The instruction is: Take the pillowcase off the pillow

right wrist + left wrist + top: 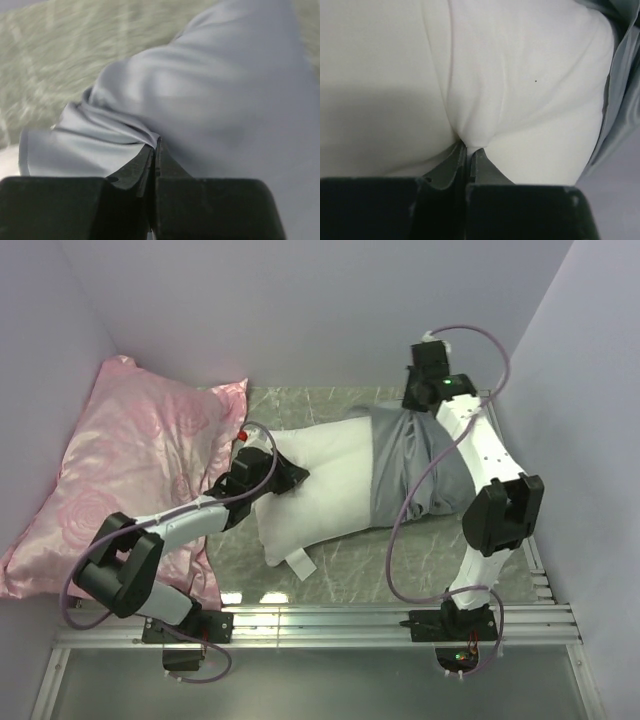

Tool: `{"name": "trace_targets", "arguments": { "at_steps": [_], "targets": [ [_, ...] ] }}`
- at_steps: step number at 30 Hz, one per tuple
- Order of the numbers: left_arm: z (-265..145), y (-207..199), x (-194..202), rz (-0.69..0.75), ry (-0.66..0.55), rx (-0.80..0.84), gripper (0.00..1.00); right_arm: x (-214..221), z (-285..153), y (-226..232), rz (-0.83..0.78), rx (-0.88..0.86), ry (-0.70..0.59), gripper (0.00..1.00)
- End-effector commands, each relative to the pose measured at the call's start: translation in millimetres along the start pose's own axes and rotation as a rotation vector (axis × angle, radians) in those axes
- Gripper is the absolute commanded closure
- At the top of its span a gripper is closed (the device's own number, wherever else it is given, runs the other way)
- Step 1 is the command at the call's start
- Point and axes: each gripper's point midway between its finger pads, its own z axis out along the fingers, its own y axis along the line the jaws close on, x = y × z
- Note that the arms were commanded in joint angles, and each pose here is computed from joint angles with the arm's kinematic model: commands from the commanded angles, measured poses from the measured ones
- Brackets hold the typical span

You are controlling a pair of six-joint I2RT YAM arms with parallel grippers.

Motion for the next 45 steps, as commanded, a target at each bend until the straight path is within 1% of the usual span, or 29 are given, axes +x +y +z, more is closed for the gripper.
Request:
{"name": "trace_targets", "arguments": {
  "at_steps": [1, 2, 5, 8, 9, 10, 12, 13, 15, 18, 20, 24, 25, 28, 29, 30, 31, 32, 34, 35, 36, 37, 39, 40, 41, 42, 43, 44, 45],
  "targets": [
    [-30.6, 76.0, 54.0, -0.034, 0.190, -0.265, 0.99, -79.6, -64.6, -83.9, 0.230, 0.200, -0.265, 1.00],
    [-32.9, 75.5, 47.0, -0.035, 0.169, -0.273, 1.00, -88.4, -76.6, -100.0, 0.286, 0.210, -0.295, 1.00],
    [-46.2, 67.3, 15.2, -0.042, 0.106, -0.272, 0.99, -103.0, -96.8, -119.2, 0.350, 0.218, -0.355, 1.00],
    [-68.1, 60.8, -34.6, -0.044, -0.002, -0.268, 0.99, -108.2, -105.8, -127.4, 0.389, 0.220, -0.367, 1.00],
    [-77.7, 68.0, -58.4, -0.067, -0.048, -0.283, 0.99, -109.5, -107.2, -145.5, 0.418, 0.238, -0.374, 1.00],
    [-88.8, 58.2, -81.5, -0.050, -0.096, -0.266, 0.99, -106.5, -105.3, -145.9, 0.425, 0.225, -0.366, 1.00],
    [-103.1, 57.3, -114.2, -0.050, -0.167, -0.278, 0.99, -108.3, -107.9, -142.5, 0.429, 0.188, -0.374, 1.00],
    [-110.3, 40.7, -136.8, -0.024, -0.210, -0.257, 0.99, -107.6, -107.8, -143.0, 0.429, 0.189, -0.371, 1.00],
    [-117.4, 30.9, -151.8, -0.010, -0.233, -0.258, 0.99, -104.0, -99.9, -133.9, 0.417, 0.148, -0.342, 1.00],
    [-125.7, -2.4, -183.1, 0.030, -0.286, -0.215, 1.00, -93.1, -85.8, -126.6, 0.415, 0.117, -0.305, 1.00],
    [-118.7, -17.4, -181.2, 0.057, -0.244, -0.155, 0.99, -81.9, -71.8, -115.9, 0.402, 0.080, -0.270, 1.00],
    [-91.6, -33.9, -183.8, 0.127, -0.225, -0.180, 0.99, -56.0, -47.2, -68.5, 0.335, -0.026, -0.189, 0.99],
    [-88.4, -36.0, -186.9, 0.144, -0.232, -0.189, 1.00, -42.6, -37.9, -46.5, 0.295, -0.065, -0.153, 0.92],
    [-76.4, -33.5, -202.8, 0.150, -0.264, -0.230, 0.99, -22.2, -27.8, -16.9, 0.214, -0.107, -0.097, 0.67],
    [-73.1, -31.4, -205.7, 0.157, -0.260, -0.241, 1.00, -12.8, -30.7, -7.3, 0.188, -0.106, -0.079, 0.48],
    [-67.8, -21.4, -212.9, 0.160, -0.276, -0.295, 0.99, 4.8, -25.1, -12.2, 0.177, -0.077, -0.052, 0.40],
    [-65.2, -15.8, -215.1, 0.160, -0.280, -0.312, 1.00, 2.4, -38.9, -13.9, 0.198, -0.091, -0.083, 0.09],
    [-63.8, -7.8, -219.9, 0.151, -0.289, -0.326, 1.00, -1.8, -40.9, -24.0, 0.229, -0.091, -0.114, 0.04],
    [-55.7, 4.4, -219.1, 0.121, -0.274, -0.325, 0.99, 14.2, -47.7, -48.7, 0.302, -0.081, -0.109, 0.03],
    [-54.8, 12.2, -221.9, 0.109, -0.277, -0.334, 1.00, 16.9, -49.1, -54.0, 0.332, -0.114, -0.111, 0.02],
    [-50.6, 18.9, -219.4, 0.103, -0.266, -0.341, 1.00, 20.6, -48.2, -75.5, 0.374, -0.092, -0.119, 0.02],
    [-48.5, 22.9, -219.5, 0.098, -0.263, -0.347, 1.00, 38.4, -48.2, -90.3, 0.401, -0.067, -0.106, 0.02],
    [-42.5, 33.6, -219.1, 0.087, -0.251, -0.364, 1.00, 51.0, -47.7, -110.1, 0.432, -0.050, -0.111, 0.01],
    [-40.7, 37.0, -218.7, 0.079, -0.248, -0.366, 1.00, 70.9, -45.3, -117.3, 0.451, -0.046, -0.086, 0.00],
    [-37.8, 38.9, -217.8, 0.073, -0.240, -0.359, 0.99, 71.8, -43.1, -122.6, 0.475, -0.063, -0.110, 0.00],
    [-32.4, 43.4, -214.6, 0.069, -0.223, -0.363, 1.00, 96.1, -37.3, -116.0, 0.497, -0.133, -0.057, 0.00],
    [-29.6, 44.3, -211.7, 0.066, -0.209, -0.357, 1.00, 99.0, -35.3, -125.4, 0.552, -0.150, -0.063, 0.00],
    [-27.0, 44.3, -211.2, 0.065, -0.206, -0.350, 1.00, 96.7, -32.4, -120.6, 0.560, -0.211, -0.077, 0.00],
    [-24.1, 46.8, -208.4, 0.061, -0.196, -0.349, 1.00, 111.6, -27.6, -109.0, 0.575, -0.288, -0.021, 0.00]
  ]
}}
